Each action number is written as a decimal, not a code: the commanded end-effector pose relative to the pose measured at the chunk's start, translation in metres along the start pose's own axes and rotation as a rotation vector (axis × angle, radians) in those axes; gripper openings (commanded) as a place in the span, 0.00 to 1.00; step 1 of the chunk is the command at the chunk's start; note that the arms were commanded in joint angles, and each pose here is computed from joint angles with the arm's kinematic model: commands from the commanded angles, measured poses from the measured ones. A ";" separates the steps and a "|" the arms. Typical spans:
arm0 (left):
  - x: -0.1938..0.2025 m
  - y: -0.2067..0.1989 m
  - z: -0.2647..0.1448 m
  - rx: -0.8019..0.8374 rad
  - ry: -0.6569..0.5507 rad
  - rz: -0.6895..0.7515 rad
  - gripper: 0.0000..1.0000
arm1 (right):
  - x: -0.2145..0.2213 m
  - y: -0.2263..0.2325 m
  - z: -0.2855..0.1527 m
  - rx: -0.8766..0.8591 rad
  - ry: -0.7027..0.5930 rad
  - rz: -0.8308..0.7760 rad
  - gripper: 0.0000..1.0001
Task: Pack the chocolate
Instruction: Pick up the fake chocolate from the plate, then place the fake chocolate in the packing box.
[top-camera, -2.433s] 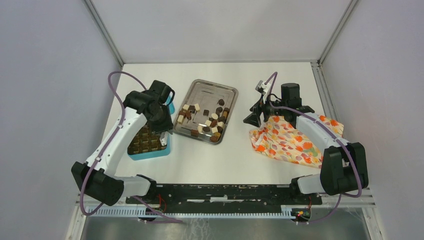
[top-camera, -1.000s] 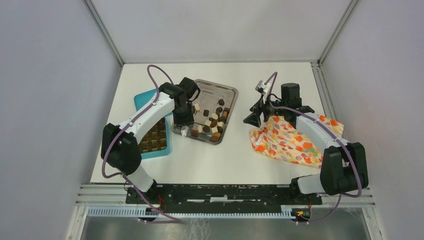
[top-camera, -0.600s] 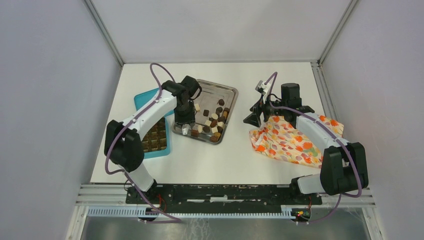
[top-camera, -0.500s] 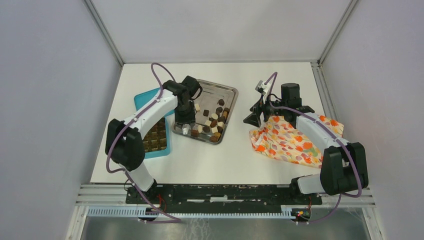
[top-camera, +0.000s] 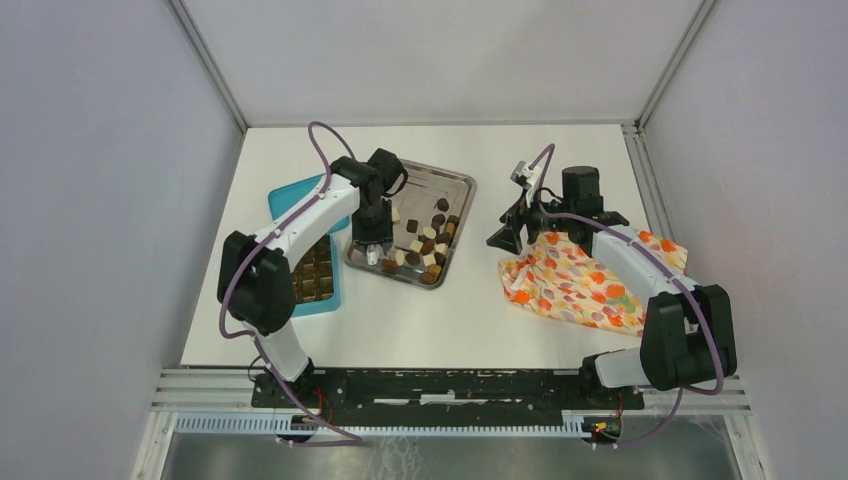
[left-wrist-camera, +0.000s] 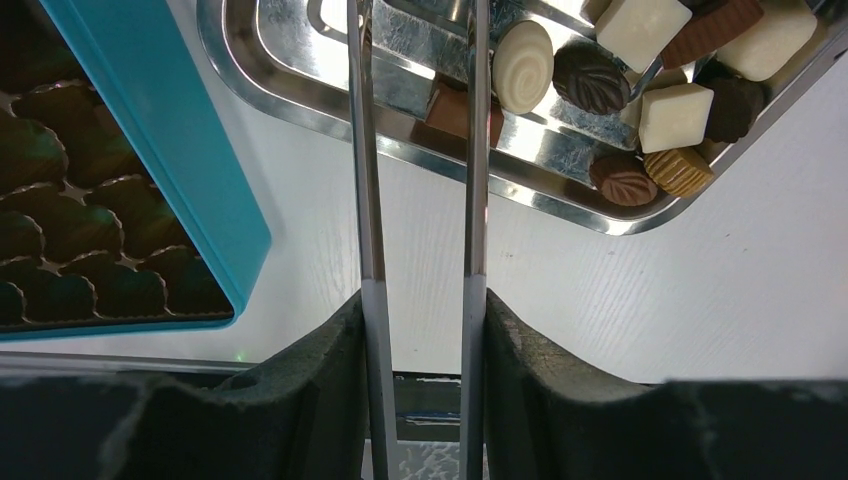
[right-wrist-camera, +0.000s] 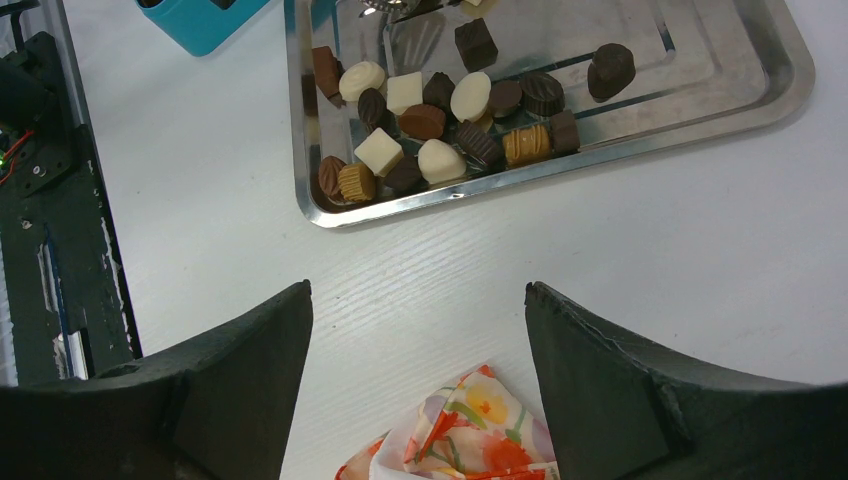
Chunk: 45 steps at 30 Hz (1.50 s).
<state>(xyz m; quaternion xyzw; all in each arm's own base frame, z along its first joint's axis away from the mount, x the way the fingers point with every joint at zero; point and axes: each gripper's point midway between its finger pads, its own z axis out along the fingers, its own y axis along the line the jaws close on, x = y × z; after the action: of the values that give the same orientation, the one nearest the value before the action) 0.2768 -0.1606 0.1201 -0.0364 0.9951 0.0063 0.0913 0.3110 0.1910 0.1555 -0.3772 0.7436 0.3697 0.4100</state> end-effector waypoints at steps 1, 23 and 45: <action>-0.012 0.001 -0.006 -0.013 -0.036 0.039 0.46 | -0.003 -0.002 0.001 -0.001 -0.016 -0.032 0.83; -0.027 -0.002 -0.017 0.012 -0.080 0.041 0.09 | -0.003 -0.002 0.001 -0.001 -0.014 -0.031 0.83; 0.026 0.043 -0.079 0.036 -0.130 -0.017 0.02 | -0.004 -0.002 0.001 -0.004 -0.017 -0.027 0.83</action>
<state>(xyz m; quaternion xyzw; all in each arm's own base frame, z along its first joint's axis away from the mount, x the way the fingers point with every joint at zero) 0.2566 -0.1472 0.1805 -0.0354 0.9866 -0.0349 0.1553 0.3110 0.1910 0.1554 -0.3771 0.7437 0.3698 0.4098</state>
